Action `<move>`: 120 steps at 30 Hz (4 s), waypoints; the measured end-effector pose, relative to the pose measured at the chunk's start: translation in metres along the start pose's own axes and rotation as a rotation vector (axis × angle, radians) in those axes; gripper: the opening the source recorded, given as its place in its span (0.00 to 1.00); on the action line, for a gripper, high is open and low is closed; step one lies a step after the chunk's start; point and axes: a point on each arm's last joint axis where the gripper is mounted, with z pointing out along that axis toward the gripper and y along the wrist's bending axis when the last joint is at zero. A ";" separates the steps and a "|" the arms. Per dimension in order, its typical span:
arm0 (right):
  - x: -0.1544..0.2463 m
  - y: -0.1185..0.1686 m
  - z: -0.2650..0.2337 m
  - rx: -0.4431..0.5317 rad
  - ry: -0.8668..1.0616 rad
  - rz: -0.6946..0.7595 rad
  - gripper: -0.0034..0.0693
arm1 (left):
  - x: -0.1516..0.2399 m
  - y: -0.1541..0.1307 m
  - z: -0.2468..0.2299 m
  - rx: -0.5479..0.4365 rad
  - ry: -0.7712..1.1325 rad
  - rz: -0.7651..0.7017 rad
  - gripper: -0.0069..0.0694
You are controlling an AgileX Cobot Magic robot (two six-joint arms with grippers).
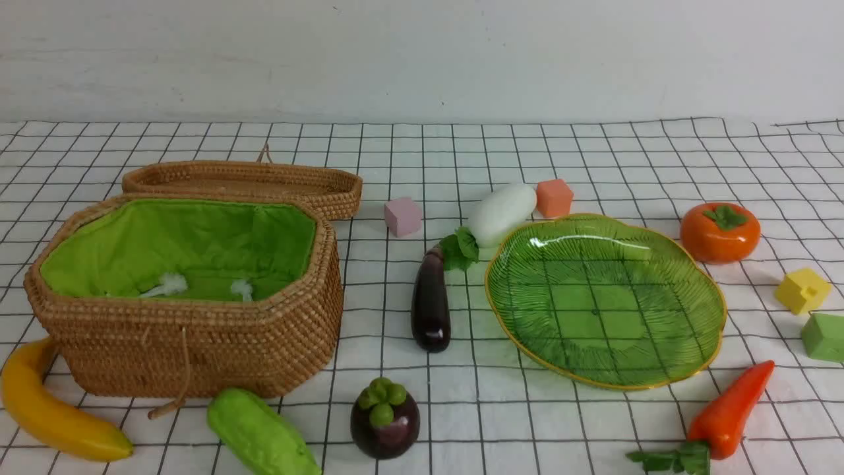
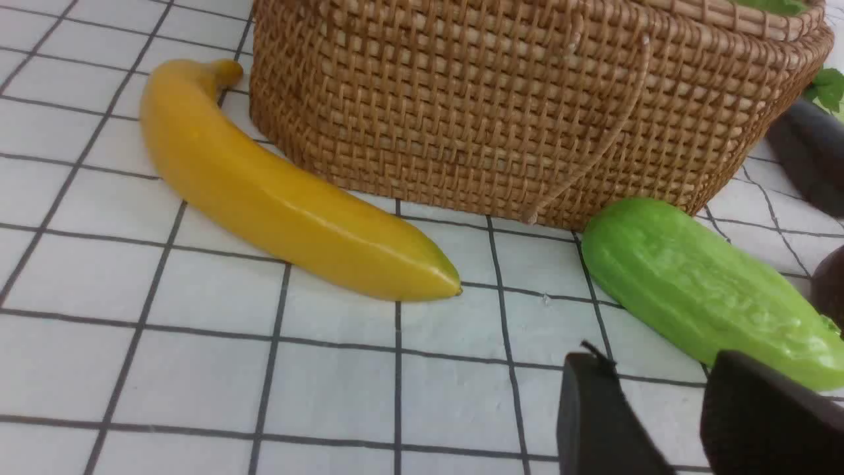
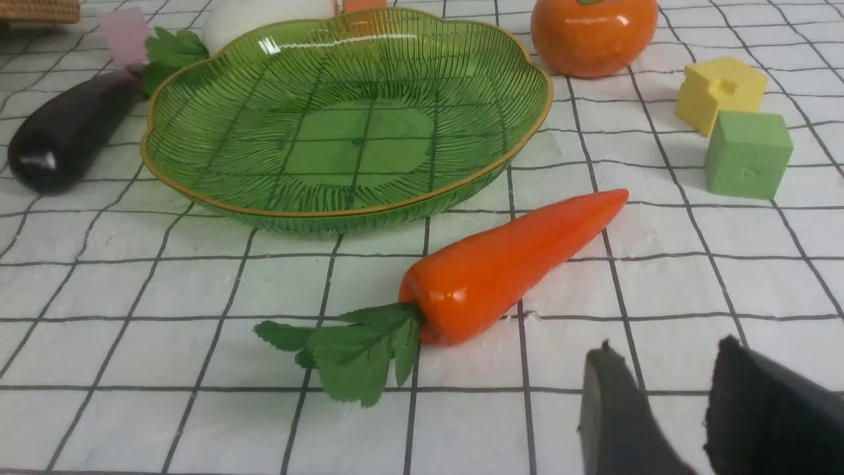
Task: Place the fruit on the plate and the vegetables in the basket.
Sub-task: Use the left arm to grab a banana and put it into the right plate
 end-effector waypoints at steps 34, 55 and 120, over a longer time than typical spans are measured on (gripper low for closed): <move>0.000 0.000 0.000 0.000 0.000 0.000 0.37 | -0.032 -0.006 -0.006 0.199 -0.323 -0.719 0.40; -0.005 0.003 0.001 -0.046 -0.076 0.235 0.37 | -0.128 -0.056 -0.013 0.104 0.359 -0.281 0.07; -0.238 0.074 -0.097 -0.916 0.207 -0.374 0.36 | -0.089 0.072 0.170 -0.494 0.597 -0.599 0.86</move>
